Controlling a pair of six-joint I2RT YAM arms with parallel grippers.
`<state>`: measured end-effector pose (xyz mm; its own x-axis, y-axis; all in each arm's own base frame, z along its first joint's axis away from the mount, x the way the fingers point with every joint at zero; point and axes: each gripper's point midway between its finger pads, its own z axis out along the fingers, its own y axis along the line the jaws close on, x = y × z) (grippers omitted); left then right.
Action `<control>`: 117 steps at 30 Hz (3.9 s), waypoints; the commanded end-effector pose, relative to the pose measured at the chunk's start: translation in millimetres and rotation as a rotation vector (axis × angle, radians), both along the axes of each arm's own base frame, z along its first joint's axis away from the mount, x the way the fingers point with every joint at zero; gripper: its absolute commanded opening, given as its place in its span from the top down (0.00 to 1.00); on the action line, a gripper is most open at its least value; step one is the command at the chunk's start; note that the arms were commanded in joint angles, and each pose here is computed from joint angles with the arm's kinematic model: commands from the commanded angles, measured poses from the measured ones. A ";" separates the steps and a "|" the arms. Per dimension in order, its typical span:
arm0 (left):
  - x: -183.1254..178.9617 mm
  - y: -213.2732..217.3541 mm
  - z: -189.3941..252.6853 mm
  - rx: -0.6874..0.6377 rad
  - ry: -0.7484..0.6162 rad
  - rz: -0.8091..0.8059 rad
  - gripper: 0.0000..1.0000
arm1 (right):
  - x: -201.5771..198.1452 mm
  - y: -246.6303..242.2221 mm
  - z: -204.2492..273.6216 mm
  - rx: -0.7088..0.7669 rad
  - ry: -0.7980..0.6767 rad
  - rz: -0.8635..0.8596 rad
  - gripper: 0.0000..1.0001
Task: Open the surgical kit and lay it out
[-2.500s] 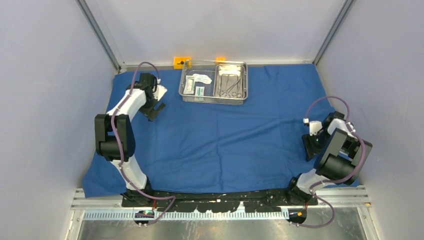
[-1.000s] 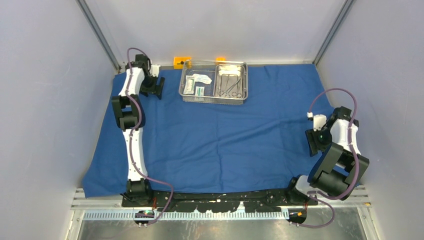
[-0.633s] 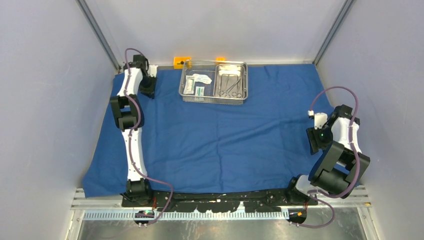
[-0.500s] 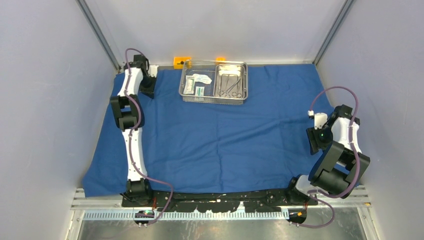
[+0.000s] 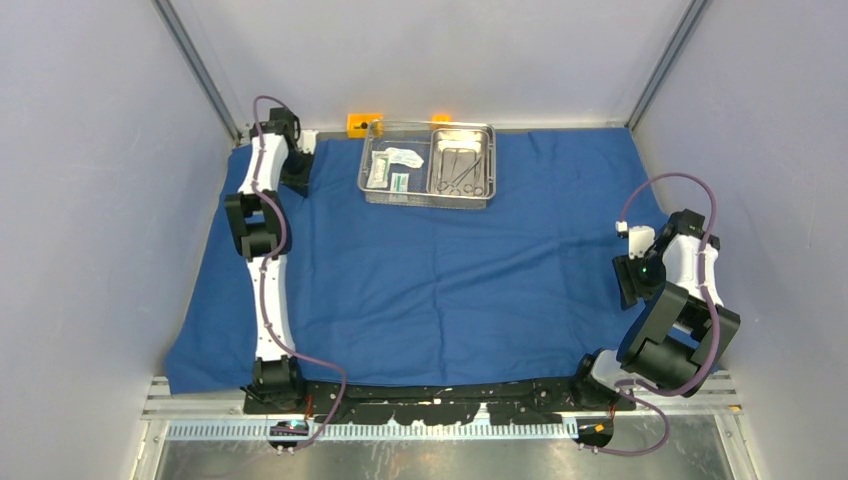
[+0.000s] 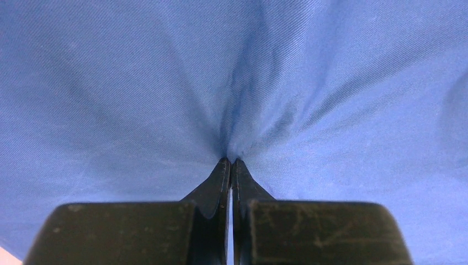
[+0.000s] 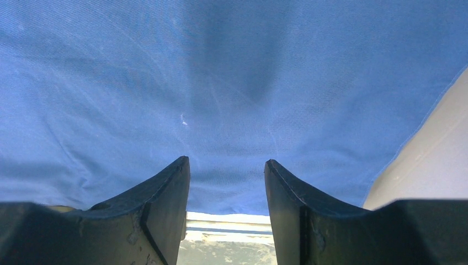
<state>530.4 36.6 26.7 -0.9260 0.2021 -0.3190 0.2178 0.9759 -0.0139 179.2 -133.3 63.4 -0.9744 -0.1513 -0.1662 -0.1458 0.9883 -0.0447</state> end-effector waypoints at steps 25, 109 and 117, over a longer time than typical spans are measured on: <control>45.0 45.4 -8.7 0.254 -0.109 0.039 1.00 | 7.7 -4.6 13.1 -0.009 -0.024 -0.012 0.43; -32.2 22.0 79.6 0.212 -0.254 -0.019 0.05 | 260.6 10.8 -70.2 0.042 -0.194 -0.194 0.97; -34.1 23.5 87.6 0.220 -0.269 -0.018 0.05 | 294.7 15.9 -23.2 0.108 -0.335 -0.216 0.91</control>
<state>488.0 55.3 79.2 -0.8553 0.3029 -0.4204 0.2292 0.9488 0.2174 459.7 -121.3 23.4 -0.8944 0.0498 -0.4446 0.0535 0.9986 0.0043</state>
